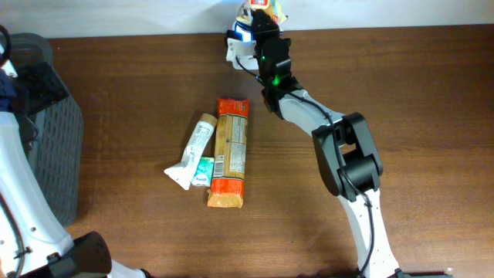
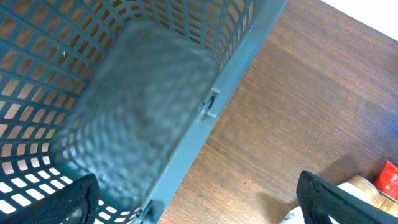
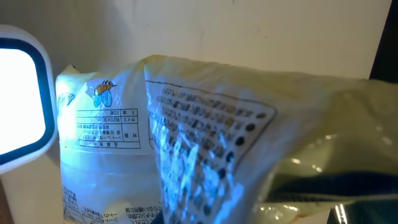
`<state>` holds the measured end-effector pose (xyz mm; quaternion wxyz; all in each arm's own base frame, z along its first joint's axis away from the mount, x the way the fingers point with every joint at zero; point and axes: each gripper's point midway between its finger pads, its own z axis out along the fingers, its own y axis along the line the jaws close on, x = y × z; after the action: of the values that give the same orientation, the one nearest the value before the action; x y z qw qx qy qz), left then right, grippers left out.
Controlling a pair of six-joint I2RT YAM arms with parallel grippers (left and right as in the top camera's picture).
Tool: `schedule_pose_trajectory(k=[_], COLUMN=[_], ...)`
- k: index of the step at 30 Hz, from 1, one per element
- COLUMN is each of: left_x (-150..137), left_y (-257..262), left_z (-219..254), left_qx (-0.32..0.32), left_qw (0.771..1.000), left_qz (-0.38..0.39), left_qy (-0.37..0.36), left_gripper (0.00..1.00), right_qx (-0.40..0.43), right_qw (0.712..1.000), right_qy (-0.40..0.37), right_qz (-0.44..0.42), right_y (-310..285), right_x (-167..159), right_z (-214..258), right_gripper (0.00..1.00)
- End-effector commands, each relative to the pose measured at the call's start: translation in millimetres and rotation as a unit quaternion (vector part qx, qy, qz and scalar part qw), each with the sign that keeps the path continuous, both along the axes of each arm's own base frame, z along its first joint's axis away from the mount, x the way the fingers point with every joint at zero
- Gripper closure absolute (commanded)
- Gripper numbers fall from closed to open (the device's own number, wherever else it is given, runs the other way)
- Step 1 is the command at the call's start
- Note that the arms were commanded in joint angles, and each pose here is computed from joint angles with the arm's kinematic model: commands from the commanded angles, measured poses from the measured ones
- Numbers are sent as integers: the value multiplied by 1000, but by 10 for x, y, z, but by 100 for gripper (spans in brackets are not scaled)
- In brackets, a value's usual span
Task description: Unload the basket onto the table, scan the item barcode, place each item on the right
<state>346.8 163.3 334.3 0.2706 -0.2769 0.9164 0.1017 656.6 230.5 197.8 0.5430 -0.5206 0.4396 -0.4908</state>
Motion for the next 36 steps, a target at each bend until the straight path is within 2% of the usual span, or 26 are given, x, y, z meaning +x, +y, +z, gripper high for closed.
schedule_pose_trajectory(k=[1,3,4,7,8,10,12,13,14,15,16,17,18,20,21,23,26,27,28,30,31,33,35,36], left_x=[-18,-19,-19,-19,-18,-19,-19,-18,-18,-18,-19,-18,-18,-18,-18,-19,-19,-18,-18,-18,-18,-18,-18,-18], left_y=[11,11,11,11,12,11,12,12,12,11,11,11,11,11,11,11,11,12,12,11,11,11,12,12], left_z=[46,46,46,46,46,46,46,46,46,46,46,46,46,46,46,46,46,46,46,46,46,46,46,46], left_qx=[7,7,7,7,7,7,7,7,7,7,7,7,7,7,7,7,7,7,7,7,7,7,7,7], left_qw=[1000,1000,1000,1000,1000,1000,1000,1000,1000,1000,1000,1000,1000,1000,1000,1000,1000,1000,1000,1000,1000,1000,1000,1000], left_qz=[-4,-4,-4,-4,-4,-4,-4,-4,-4,-4,-4,-4,-4,-4,-4,-4,-4,-4,-4,-4,-4,-4,-4,-4], left_qy=[-3,-3,-3,-3,-3,-3,-3,-3,-3,-3,-3,-3,-3,-3,-3,-3,-3,-3,-3,-3,-3,-3,-3,-3], left_gripper=[1,1,1,1,1,1,1,1,1,1,1,1,1,1,1,1,1,1,1,1,1,1,1,1], right_qx=[6,45,80,180,195,267,420,467,519,551,586,598,622,644,671,687,710,719,726,729,723,719,714,696], right_qw=[1000,999,996,980,976,953,870,826,762,712,645,611,552,516,464,405,337,325,320,317,324,335,343,371], right_qy=[1,14,3,-62,-38,92,239,303,378,421,457,476,497,487,464,450,424,411,407,413,423,456,526,552], right_qz=[-5,-19,-24,-64,-91,-107,-94,-85,-85,-113,-179,-206,-247,-288,-346,-403,-451,-457,-452,-444,-439,-403,-310,-271], right_y=[58,-20,-69,-251,-315,-347,-434,-452,-533,-710,-1066,-1248,-1623,-1999,-2460,-2913,-3392,-3487,-3535,-3493,-3379,-3030,-2293,-1893], right_x=[-31,-79,-142,-647,-812,-1324,-1891,-2097,-2326,-2447,-2550,-2597,-2628,-2595,-2575,-2602,-2713,-2734,-2734,-2705,-2665,-2555,-2362,-2259], right_z=[230,441,726,1954,2063,1991,1806,1711,1585,1439,1191,1063,838,607,249,-340,-954,-962,-919,-726,-495,-225,-64,-85], right_gripper=[96,96,96,96,96,96,96,96,96,96,96,96,96,96,96,96,96,82,45,8,1,1,1,1])
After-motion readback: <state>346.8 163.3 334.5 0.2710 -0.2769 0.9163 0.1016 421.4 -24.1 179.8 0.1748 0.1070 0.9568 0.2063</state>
